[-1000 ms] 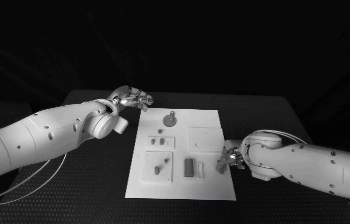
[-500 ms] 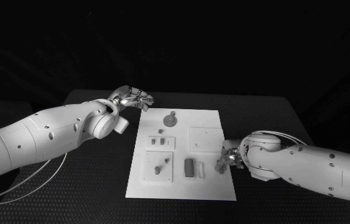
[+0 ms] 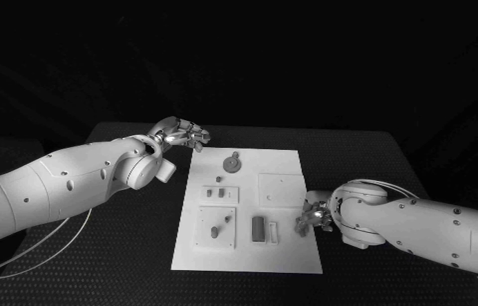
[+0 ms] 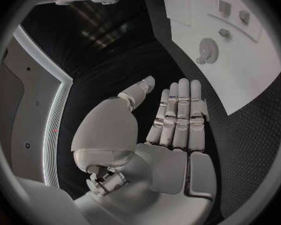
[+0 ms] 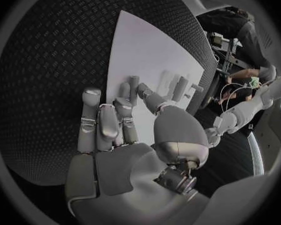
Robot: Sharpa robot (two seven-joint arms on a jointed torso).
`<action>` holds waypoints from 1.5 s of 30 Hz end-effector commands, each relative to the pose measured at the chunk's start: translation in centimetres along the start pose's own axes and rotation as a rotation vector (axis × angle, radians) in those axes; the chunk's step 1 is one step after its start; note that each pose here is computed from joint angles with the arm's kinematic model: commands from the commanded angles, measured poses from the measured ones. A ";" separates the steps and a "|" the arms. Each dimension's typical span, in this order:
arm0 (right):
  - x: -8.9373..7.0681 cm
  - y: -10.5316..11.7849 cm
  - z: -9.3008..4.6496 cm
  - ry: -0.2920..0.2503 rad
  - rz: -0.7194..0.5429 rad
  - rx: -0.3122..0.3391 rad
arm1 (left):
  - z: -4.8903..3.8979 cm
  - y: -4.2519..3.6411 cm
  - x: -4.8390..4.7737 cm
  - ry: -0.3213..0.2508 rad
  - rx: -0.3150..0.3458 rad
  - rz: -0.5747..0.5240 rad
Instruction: Assemble the parts on the task board
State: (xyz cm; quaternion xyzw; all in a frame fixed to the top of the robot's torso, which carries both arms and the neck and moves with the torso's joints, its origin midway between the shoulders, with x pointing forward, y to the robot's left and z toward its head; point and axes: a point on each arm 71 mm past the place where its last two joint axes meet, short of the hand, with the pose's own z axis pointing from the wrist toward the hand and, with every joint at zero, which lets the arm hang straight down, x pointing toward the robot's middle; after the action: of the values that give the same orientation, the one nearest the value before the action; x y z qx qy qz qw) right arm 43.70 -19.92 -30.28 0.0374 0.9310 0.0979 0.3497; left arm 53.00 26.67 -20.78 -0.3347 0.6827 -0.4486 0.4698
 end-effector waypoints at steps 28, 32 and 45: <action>1.0 2.6 -1.4 0.100 0.242 -0.072 | 0.02 -0.21 0.19 0.017 0.014 -0.008; 1.2 3.0 -1.2 0.124 0.235 -0.073 | 0.02 -0.23 0.22 0.018 0.015 -0.008; 1.6 4.2 -0.7 0.133 0.225 -0.085 | 0.02 -0.25 0.28 0.021 0.015 -0.008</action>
State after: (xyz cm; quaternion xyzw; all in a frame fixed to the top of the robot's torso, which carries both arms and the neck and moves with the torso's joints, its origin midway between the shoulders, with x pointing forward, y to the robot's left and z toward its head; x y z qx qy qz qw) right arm 42.18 -15.72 -29.75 0.1231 0.9334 0.1796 0.2853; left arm 52.97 26.60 -20.78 -0.3340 0.6834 -0.4498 0.4681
